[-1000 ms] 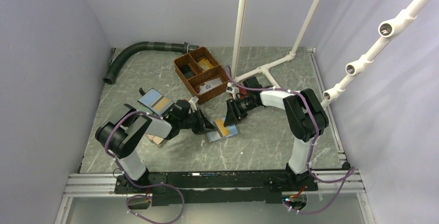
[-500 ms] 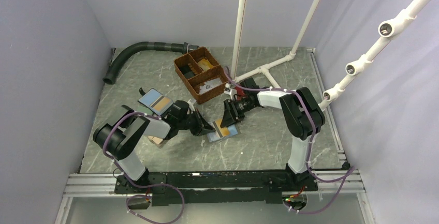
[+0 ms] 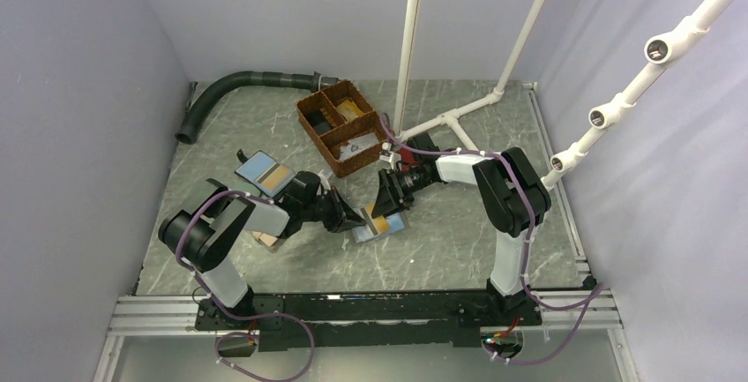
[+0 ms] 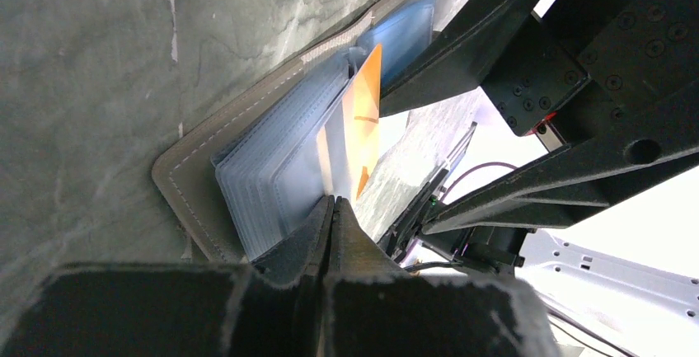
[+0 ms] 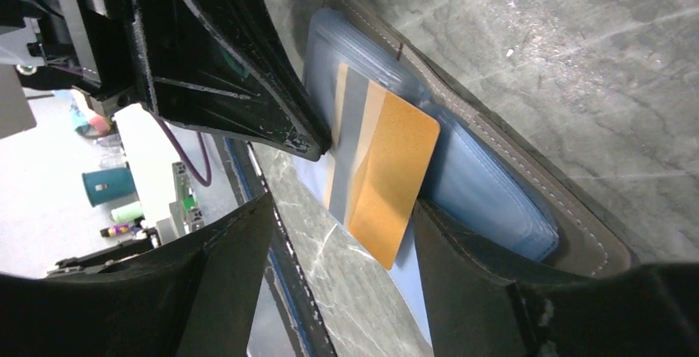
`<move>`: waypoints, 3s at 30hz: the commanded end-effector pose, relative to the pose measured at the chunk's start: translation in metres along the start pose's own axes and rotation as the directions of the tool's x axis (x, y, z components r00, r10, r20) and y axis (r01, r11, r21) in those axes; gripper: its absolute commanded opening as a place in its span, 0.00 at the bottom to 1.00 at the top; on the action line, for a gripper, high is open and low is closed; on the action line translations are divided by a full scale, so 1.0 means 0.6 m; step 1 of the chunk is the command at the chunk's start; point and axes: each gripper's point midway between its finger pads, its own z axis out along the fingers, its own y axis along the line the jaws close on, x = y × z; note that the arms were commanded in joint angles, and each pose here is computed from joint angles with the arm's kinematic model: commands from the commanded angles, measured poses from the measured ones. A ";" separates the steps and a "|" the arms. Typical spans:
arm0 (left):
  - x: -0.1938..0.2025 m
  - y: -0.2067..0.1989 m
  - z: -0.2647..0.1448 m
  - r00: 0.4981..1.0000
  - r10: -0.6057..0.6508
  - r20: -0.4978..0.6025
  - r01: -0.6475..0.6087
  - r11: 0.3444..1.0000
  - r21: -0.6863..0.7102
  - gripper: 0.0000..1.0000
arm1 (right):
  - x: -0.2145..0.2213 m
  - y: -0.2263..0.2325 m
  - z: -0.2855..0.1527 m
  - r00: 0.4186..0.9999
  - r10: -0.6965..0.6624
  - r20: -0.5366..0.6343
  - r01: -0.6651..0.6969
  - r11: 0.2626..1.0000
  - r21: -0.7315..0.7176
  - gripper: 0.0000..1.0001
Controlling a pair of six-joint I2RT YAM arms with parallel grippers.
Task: Take the credit cards out of the card holder
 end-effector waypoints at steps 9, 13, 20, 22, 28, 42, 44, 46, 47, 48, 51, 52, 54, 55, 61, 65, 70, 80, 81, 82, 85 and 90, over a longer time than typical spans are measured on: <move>0.046 0.148 -0.022 0.988 -0.155 -0.009 0.146 0.944 -0.294 0.00 | 0.028 -0.070 0.023 0.994 0.106 -0.020 -0.102 0.983 0.150 0.72; 0.053 0.157 -0.022 0.984 -0.177 -0.022 0.162 0.940 -0.299 0.00 | 0.031 -0.063 0.031 0.991 0.130 -0.029 -0.127 0.987 0.102 0.69; 0.056 0.157 -0.017 0.982 -0.184 -0.035 0.166 0.943 -0.287 0.00 | 0.030 -0.054 0.036 0.989 0.145 -0.037 -0.142 0.988 0.055 0.54; 0.054 0.154 -0.017 0.984 -0.177 -0.034 0.160 0.946 -0.281 0.00 | 0.028 -0.052 0.037 0.989 0.145 -0.037 -0.144 0.988 0.047 0.45; 0.053 0.151 -0.017 0.985 -0.170 -0.035 0.154 0.949 -0.276 0.00 | 0.022 -0.050 0.035 0.989 0.143 -0.034 -0.142 0.990 0.026 0.12; 0.035 0.127 -0.028 0.991 -0.132 -0.002 0.128 0.966 -0.224 0.13 | -0.019 -0.034 -0.037 0.995 0.006 0.096 -0.008 1.000 0.020 0.00; 0.032 0.124 -0.030 0.992 -0.127 0.004 0.125 0.968 -0.217 0.15 | -0.021 -0.029 -0.042 0.994 -0.005 0.107 0.004 1.000 0.008 0.00; 0.028 0.118 -0.034 0.993 -0.116 0.010 0.116 0.972 -0.207 0.15 | -0.022 -0.021 -0.047 0.993 -0.013 0.114 0.015 1.000 -0.018 0.00; 0.026 0.113 -0.035 0.994 -0.104 0.014 0.105 0.975 -0.195 0.16 | -0.023 -0.014 -0.049 0.993 -0.017 0.119 0.022 0.999 -0.045 0.00; 0.022 0.105 -0.037 0.996 -0.092 0.018 0.093 0.979 -0.179 0.16 | -0.026 -0.007 -0.052 0.992 -0.028 0.126 0.038 0.997 -0.071 0.00; 0.005 0.065 -0.046 0.999 -0.029 0.043 0.033 0.993 -0.111 0.18 | -0.024 0.021 -0.059 0.989 -0.057 0.136 0.079 0.984 -0.159 0.00; 0.000 0.053 -0.051 0.999 -0.002 0.053 0.008 0.995 -0.099 0.21 | -0.024 0.030 -0.062 0.988 -0.065 0.140 0.090 0.979 -0.184 0.00; -0.011 0.028 -0.062 0.995 0.052 0.081 -0.045 0.995 -0.084 0.26 | -0.024 0.041 -0.066 0.986 -0.079 0.147 0.109 0.972 -0.206 0.00; -0.016 0.016 -0.069 0.992 0.079 0.096 -0.071 0.994 -0.079 0.29 | -0.024 0.044 -0.068 0.985 -0.086 0.149 0.117 0.970 -0.214 0.00; -0.035 -0.033 -0.109 0.963 0.210 0.172 -0.201 0.977 -0.066 0.47 | -0.024 0.073 -0.078 0.982 -0.111 0.154 0.153 0.941 -0.301 0.00; -0.039 -0.049 -0.131 0.943 0.253 0.214 -0.247 0.967 -0.054 0.54 | -0.024 0.090 -0.086 0.978 -0.134 0.157 0.182 0.917 -0.354 0.00; -0.049 -0.069 -0.160 0.919 0.242 0.312 -0.248 0.968 -0.020 0.86 | -0.022 0.102 -0.091 0.976 -0.151 0.158 0.202 0.899 -0.389 0.00; -0.024 -0.127 -0.175 0.905 0.267 0.331 -0.343 0.918 0.196 0.93 | -0.028 0.127 -0.103 0.965 -0.200 0.168 0.254 0.869 -0.424 0.00; -0.023 -0.131 -0.173 0.906 0.271 0.324 -0.348 0.914 0.210 0.93 | -0.028 0.130 -0.105 0.964 -0.204 0.169 0.258 0.865 -0.429 0.00; -0.022 -0.136 -0.170 0.908 0.274 0.317 -0.352 0.909 0.223 0.92 | -0.029 0.134 -0.106 0.963 -0.208 0.170 0.263 0.861 -0.436 0.00; -0.023 -0.146 -0.161 0.914 0.274 0.298 -0.353 0.900 0.255 0.91 | -0.028 0.142 -0.109 0.961 -0.216 0.170 0.271 0.851 -0.450 0.00; -0.021 -0.155 -0.138 0.928 0.269 0.259 -0.341 0.892 0.297 0.89 | -0.026 0.159 -0.108 0.958 -0.236 0.163 0.286 0.835 -0.470 0.00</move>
